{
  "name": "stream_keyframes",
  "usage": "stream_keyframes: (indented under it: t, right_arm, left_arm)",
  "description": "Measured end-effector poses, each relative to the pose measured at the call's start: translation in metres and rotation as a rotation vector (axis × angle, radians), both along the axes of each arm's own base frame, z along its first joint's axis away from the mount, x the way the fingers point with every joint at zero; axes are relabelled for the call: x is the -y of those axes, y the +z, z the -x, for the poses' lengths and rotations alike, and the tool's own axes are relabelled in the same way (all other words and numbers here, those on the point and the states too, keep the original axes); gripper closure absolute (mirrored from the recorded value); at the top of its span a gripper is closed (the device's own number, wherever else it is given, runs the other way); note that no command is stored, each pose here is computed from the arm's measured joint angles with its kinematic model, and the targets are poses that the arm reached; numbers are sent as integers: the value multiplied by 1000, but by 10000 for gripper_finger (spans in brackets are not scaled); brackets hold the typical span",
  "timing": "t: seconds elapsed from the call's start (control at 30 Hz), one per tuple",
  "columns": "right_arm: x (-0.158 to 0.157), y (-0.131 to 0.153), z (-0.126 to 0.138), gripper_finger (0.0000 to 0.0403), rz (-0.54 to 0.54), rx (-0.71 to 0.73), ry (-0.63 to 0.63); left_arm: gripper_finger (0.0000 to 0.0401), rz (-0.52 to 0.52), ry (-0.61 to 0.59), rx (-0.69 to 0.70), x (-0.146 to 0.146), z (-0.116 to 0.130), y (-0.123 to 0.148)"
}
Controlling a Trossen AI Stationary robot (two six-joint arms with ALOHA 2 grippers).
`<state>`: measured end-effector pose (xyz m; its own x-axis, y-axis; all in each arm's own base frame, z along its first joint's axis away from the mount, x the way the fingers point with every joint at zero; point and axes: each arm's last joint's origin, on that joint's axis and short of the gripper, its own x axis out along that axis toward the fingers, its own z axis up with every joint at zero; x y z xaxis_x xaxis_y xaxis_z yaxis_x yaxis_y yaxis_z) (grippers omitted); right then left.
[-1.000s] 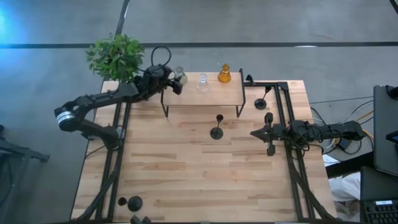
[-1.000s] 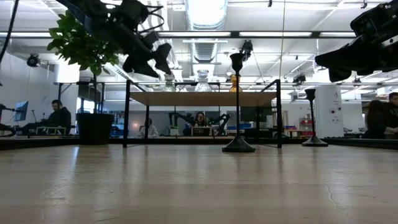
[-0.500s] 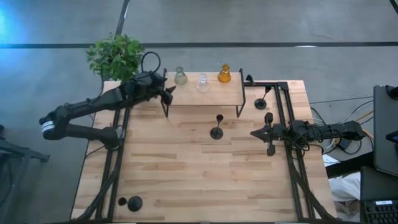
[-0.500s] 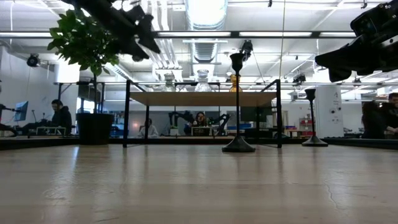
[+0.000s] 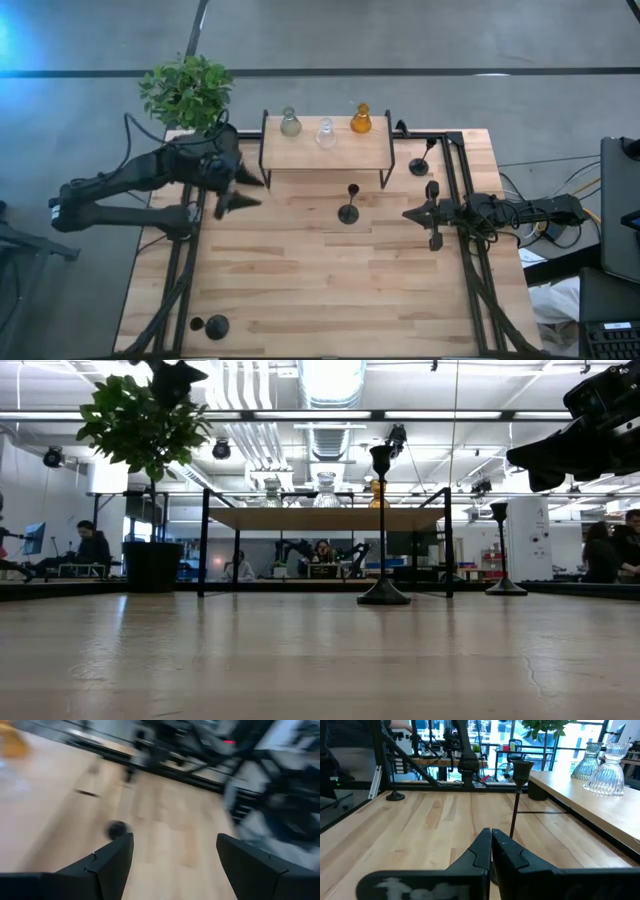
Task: Pick & Place candle stick holders
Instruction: Put the bottom black candle holder on the shelf aligned with the green candle holder
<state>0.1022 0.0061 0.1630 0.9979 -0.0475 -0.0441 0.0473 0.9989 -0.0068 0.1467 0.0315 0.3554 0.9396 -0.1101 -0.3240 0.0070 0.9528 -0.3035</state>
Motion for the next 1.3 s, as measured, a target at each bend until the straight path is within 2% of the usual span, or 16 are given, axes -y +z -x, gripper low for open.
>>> stream_keyframes:
  t: [0.33, 0.47, 0.53, 0.7, 0.93, 1.1, 1.2, 1.3]
  right_arm:
    - [0, 0, 0, 394, 0, 0, 0]
    - [0, 0, 0, 394, 0, 0, 0]
    - [0, 0, 0, 394, 0, 0, 0]
    - [0, 0, 0, 394, 0, 0, 0]
    - [0, 0, 0, 394, 0, 0, 0]
    - [0, 0, 0, 394, 0, 0, 0]
    - [0, 0, 0, 394, 0, 0, 0]
    - [0, 0, 0, 394, 0, 0, 0]
  left_arm:
    - [111, 170, -295, -129, 32, 31, -7]
    - [117, 200, -445, -208, 45, 37, -13]
    - [120, 199, -505, -235, 50, 38, -16]
    - [127, 110, -645, -256, 62, 37, -28]
    - [152, 48, -842, -380, 82, 39, -71]
    - [172, 26, -916, -492, 92, 43, -109]
    - [177, 40, -932, -503, 97, 42, -128]
    - [179, 80, -944, -433, 104, 37, -140]
